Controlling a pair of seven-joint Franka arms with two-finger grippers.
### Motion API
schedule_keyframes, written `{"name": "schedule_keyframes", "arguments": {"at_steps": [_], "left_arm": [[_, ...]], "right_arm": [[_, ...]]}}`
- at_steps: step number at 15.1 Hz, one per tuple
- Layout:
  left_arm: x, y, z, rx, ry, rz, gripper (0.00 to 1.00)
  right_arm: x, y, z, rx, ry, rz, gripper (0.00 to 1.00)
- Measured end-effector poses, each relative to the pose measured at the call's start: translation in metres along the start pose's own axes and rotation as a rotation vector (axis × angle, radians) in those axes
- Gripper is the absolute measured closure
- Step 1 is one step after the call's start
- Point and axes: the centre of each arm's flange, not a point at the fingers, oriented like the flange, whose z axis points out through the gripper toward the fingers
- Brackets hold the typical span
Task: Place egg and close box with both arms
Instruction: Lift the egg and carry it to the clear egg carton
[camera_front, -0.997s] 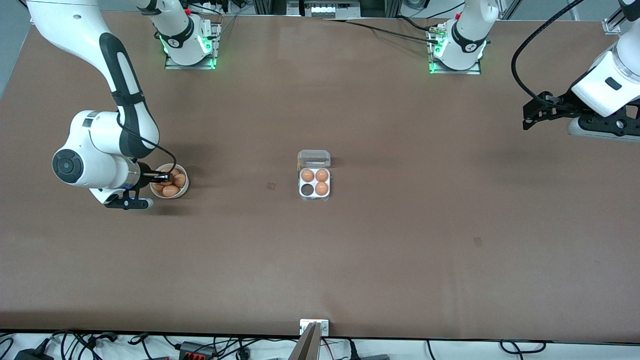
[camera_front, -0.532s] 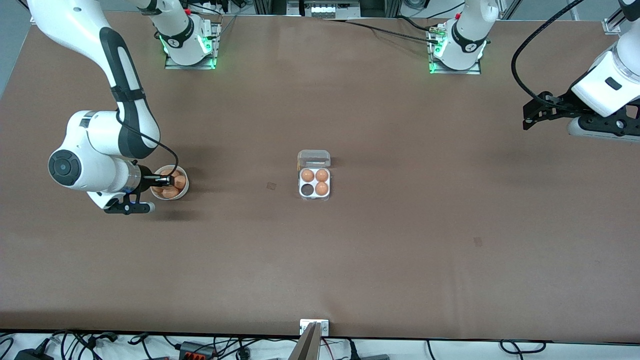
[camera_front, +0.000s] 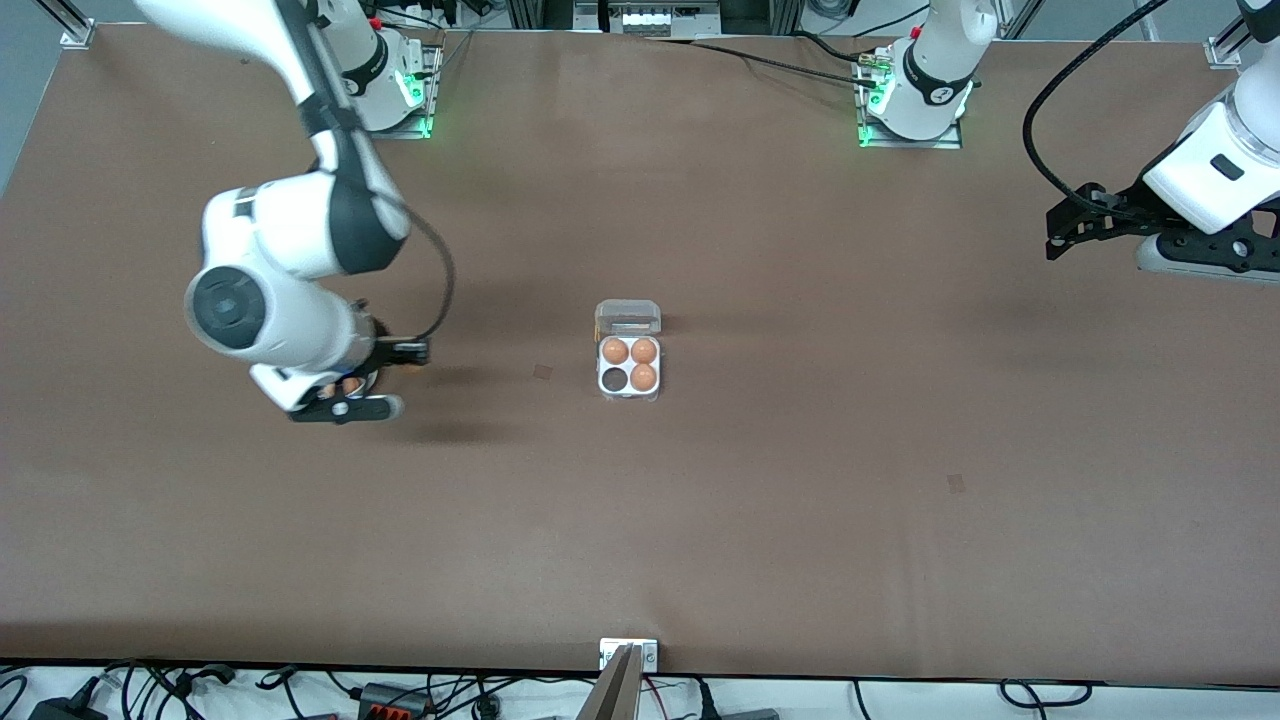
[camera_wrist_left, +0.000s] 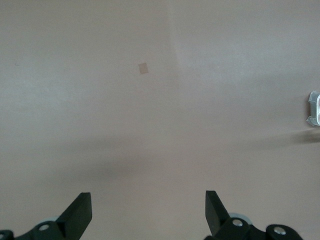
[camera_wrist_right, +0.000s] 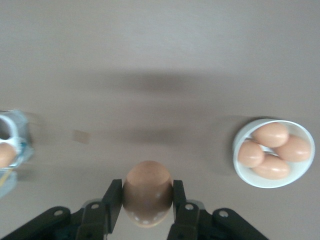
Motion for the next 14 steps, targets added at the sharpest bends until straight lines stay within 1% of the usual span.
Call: {"name": "schedule_keyframes", "arguments": {"at_steps": [3, 5, 6, 7, 8, 11, 14], "left_arm": [[0.0, 0.0, 0.0, 0.0, 0.0, 0.0, 0.0], [0.0, 0.0, 0.0, 0.0, 0.0, 0.0, 0.0], [0.0, 0.0, 0.0, 0.0, 0.0, 0.0, 0.0], [0.0, 0.0, 0.0, 0.0, 0.0, 0.0, 0.0], [0.0, 0.0, 0.0, 0.0, 0.0, 0.0, 0.0], [0.0, 0.0, 0.0, 0.0, 0.0, 0.0, 0.0], [0.0, 0.0, 0.0, 0.0, 0.001, 0.0, 0.0]], "right_arm": [[0.0, -0.03, -0.001, 0.007, 0.013, -0.025, 0.55], [0.007, -0.05, 0.008, 0.059, 0.005, -0.001, 0.55], [0.012, -0.063, 0.013, 0.076, 0.008, 0.003, 0.55], [0.015, -0.077, 0.017, 0.081, 0.012, 0.008, 0.55], [0.017, -0.092, 0.021, 0.081, 0.022, 0.009, 0.55], [0.015, -0.139, 0.034, 0.086, 0.086, -0.002, 0.55], [0.012, -0.168, 0.05, 0.088, 0.121, -0.022, 0.55]]}}
